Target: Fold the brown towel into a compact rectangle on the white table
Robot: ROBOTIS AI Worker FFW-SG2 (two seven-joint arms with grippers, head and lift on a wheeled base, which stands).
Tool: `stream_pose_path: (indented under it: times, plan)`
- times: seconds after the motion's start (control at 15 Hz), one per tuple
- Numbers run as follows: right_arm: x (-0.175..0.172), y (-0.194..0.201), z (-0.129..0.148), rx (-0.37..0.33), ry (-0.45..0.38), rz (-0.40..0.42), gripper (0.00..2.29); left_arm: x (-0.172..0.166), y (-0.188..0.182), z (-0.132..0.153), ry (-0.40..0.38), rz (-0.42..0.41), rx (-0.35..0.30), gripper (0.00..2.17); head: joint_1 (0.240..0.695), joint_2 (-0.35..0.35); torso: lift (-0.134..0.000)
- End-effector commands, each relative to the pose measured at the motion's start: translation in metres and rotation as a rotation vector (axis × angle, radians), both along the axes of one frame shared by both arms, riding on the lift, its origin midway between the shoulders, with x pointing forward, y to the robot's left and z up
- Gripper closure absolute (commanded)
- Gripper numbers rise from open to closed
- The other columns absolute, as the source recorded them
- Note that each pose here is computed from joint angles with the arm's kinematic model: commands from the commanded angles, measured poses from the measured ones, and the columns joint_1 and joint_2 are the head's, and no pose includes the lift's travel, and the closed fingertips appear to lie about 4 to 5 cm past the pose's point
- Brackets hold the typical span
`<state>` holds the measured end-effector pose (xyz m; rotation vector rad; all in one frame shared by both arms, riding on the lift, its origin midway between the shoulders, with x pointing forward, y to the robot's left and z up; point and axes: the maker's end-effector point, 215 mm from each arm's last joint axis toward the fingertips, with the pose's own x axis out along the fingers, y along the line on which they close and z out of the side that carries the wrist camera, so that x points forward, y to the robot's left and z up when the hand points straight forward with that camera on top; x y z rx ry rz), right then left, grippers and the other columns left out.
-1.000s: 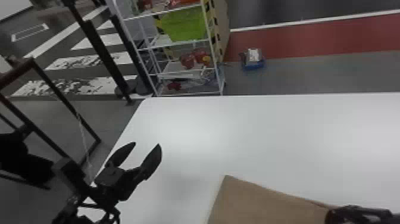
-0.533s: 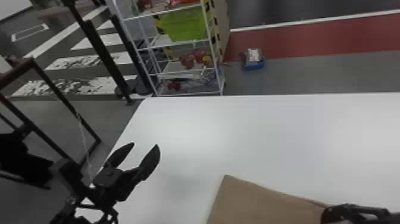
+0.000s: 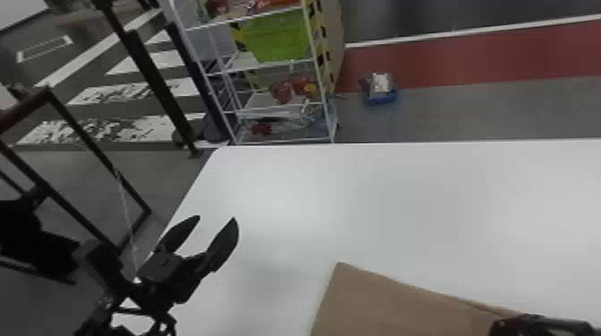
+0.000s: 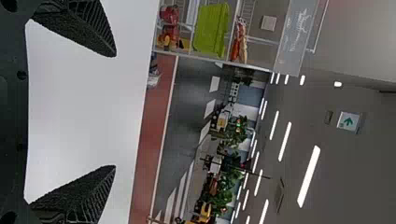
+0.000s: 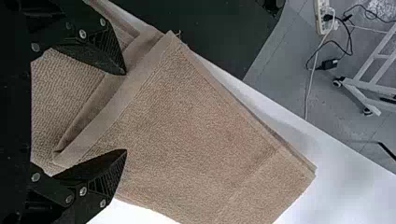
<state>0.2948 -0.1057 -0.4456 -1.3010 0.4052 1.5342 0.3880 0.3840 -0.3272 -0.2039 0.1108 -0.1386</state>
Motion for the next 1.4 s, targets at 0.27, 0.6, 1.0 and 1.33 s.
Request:
stream_pose_path:
  times: [0.27, 0.6, 1.0, 1.33]
  plan:
    - [-0.007, -0.013, 0.0, -0.025, 0.002, 0.0, 0.34, 0.002, 0.0, -0.001, -0.002, 0.004, -0.007, 0.02, 0.695, 0.35, -0.123]
    - [-0.004, -0.018, -0.005, -0.038, 0.007, -0.006, 0.34, 0.001, 0.003, -0.008, 0.008, 0.011, -0.013, 0.02, 0.695, 0.35, -0.123]
    - [0.002, -0.014, 0.0, -0.011, 0.013, -0.023, 0.52, 0.003, 0.003, -0.008, 0.006, 0.012, -0.015, 0.02, 0.695, 0.35, -0.123]
    - [0.003, -0.011, 0.002, 0.0, 0.013, -0.027, 0.59, 0.003, 0.003, -0.009, 0.007, 0.011, -0.017, 0.02, 0.695, 0.35, -0.123]
